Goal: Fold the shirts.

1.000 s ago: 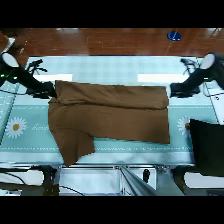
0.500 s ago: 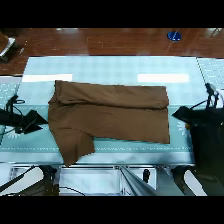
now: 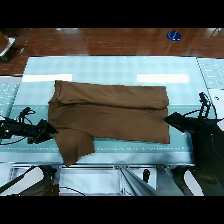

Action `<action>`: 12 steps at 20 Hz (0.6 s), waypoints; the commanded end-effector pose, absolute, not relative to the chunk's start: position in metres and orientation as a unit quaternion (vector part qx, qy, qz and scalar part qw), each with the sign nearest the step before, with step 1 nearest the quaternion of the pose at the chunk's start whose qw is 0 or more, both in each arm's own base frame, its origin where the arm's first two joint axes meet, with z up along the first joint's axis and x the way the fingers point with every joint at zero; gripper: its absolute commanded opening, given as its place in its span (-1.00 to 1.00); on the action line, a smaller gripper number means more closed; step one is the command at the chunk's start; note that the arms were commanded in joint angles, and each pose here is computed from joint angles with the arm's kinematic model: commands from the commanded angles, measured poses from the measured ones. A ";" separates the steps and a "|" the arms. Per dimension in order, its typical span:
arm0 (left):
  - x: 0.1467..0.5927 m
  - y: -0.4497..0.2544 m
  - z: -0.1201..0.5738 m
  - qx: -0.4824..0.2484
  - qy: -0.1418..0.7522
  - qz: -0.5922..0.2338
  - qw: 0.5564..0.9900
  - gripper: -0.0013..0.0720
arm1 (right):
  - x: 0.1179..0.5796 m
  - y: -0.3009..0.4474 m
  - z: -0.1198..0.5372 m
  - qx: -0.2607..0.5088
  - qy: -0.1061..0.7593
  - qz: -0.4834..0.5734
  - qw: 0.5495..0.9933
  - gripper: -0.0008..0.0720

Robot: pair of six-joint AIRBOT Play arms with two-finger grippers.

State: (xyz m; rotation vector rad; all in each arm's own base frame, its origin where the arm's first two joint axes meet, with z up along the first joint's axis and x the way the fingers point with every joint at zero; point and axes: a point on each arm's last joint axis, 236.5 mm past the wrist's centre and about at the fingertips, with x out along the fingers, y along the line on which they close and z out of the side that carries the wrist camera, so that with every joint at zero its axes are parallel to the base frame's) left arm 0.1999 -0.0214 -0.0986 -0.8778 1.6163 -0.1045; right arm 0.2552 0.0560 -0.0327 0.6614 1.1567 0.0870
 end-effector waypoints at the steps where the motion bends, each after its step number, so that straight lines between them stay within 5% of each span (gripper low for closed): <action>1: 0.201 -0.034 -0.109 -0.363 0.706 -0.054 0.605 0.41 | 0.267 0.037 -0.031 0.296 0.511 0.014 0.807 0.15; 3: 0.202 -0.042 -0.114 -0.346 0.714 -0.061 0.606 0.35 | 0.265 -0.005 -0.031 0.285 0.508 -0.050 0.811 0.15; 4: 0.205 -0.043 -0.117 -0.342 0.713 -0.058 0.609 -0.09 | 0.256 -0.021 -0.034 0.281 0.520 -0.074 0.803 0.15; 5: 0.206 -0.044 -0.118 -0.338 0.712 -0.058 0.613 -0.75 | 0.239 -0.029 -0.041 0.281 0.544 -0.089 0.785 0.15; 6: 0.207 -0.044 -0.118 -0.335 0.712 -0.061 0.615 -0.90 | 0.215 -0.032 -0.051 0.277 0.583 -0.097 0.757 0.15; 9: 0.207 -0.044 -0.118 -0.329 0.711 -0.066 0.618 -0.90 | 0.165 -0.001 -0.075 0.286 0.664 -0.060 0.689 0.15; 12: 0.206 -0.045 -0.118 -0.330 0.713 -0.068 0.615 -0.90 | 0.167 0.039 -0.077 0.311 0.664 0.001 0.680 0.15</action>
